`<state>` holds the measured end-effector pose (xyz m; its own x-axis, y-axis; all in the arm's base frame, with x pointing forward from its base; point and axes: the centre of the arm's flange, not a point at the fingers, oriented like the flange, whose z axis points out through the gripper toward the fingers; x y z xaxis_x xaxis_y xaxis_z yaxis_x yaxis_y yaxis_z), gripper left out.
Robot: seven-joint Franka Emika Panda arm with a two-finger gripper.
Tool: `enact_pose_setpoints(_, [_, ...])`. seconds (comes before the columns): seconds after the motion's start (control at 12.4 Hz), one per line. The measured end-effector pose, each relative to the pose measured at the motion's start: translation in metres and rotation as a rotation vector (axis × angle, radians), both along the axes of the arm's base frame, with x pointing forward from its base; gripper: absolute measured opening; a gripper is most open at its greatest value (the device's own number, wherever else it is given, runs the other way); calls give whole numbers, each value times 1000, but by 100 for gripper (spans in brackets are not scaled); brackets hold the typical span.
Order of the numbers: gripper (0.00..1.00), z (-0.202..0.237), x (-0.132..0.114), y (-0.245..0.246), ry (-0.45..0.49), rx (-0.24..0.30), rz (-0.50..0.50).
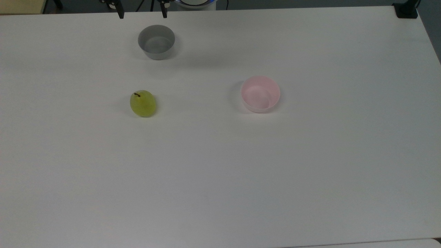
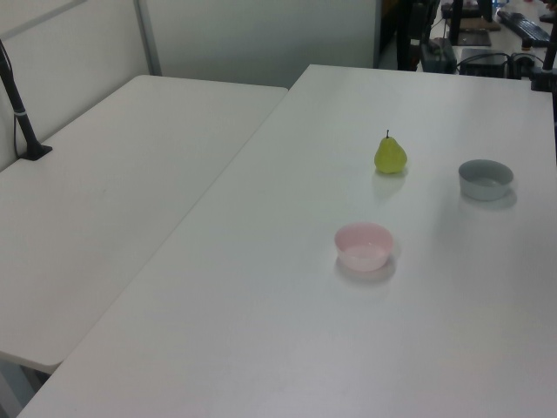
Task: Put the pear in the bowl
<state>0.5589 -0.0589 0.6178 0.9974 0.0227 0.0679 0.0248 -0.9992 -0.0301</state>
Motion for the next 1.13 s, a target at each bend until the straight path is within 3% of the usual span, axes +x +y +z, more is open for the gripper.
enact_pose_setpoints(0.97, [100, 0, 0, 0, 0, 0, 2])
enact_pose_setpoints(1.13, [100, -1, 0, 0, -1, -5, 73])
